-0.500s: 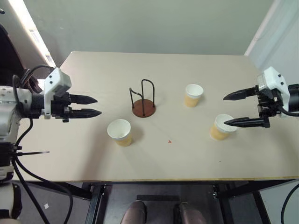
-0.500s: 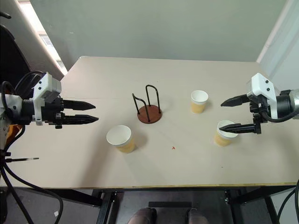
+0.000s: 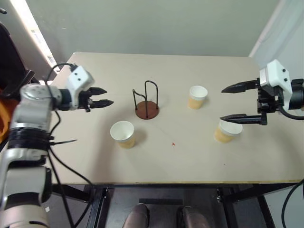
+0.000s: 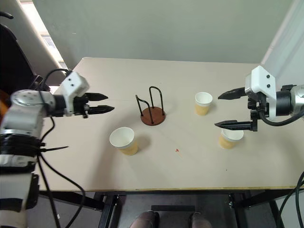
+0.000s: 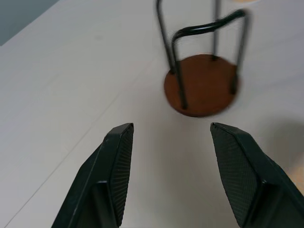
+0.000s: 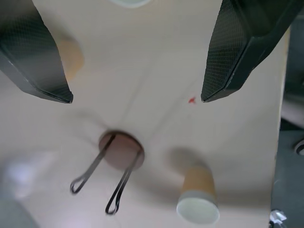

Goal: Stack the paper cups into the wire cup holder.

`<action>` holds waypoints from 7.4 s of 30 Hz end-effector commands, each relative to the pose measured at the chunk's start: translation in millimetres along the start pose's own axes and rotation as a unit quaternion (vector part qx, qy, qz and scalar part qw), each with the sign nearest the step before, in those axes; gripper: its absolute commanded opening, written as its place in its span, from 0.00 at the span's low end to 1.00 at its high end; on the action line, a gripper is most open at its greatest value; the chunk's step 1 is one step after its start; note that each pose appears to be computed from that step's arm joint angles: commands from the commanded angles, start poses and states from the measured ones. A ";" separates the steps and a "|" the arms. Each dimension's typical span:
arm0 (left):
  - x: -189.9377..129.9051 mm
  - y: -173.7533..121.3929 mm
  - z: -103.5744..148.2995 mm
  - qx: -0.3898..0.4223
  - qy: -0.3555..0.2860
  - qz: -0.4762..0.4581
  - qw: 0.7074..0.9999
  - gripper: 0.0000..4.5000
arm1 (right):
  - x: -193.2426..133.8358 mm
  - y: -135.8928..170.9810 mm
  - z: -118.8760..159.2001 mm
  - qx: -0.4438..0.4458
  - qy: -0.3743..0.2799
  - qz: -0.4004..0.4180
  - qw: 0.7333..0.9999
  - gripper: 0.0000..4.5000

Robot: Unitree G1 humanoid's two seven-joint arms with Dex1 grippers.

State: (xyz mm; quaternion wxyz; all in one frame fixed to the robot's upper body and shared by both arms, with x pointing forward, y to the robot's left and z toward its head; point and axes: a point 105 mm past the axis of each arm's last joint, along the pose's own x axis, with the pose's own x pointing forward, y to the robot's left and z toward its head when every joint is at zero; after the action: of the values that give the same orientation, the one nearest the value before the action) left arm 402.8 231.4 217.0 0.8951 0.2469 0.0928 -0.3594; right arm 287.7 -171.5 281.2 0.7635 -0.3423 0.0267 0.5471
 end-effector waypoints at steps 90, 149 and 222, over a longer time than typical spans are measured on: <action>73.3 -157.9 55.4 0.113 -0.068 -0.256 0.958 0.99 | -19.7 42.6 -78.3 0.040 0.220 0.016 0.975 1.00; -84.6 -109.8 94.8 0.148 -0.093 -0.211 0.962 1.00 | 54.5 25.2 44.0 -0.210 0.042 0.262 0.941 0.00; -56.0 -116.8 97.0 0.102 -0.115 -0.232 0.961 1.00 | 51.5 -50.3 48.8 -0.196 0.029 0.134 0.971 0.00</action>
State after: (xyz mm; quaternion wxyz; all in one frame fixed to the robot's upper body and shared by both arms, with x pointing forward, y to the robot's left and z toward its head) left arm 294.9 141.3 269.4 0.7827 0.2659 0.0120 -0.5627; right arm 361.2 -130.2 313.6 0.6388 -0.4968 0.0174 0.5872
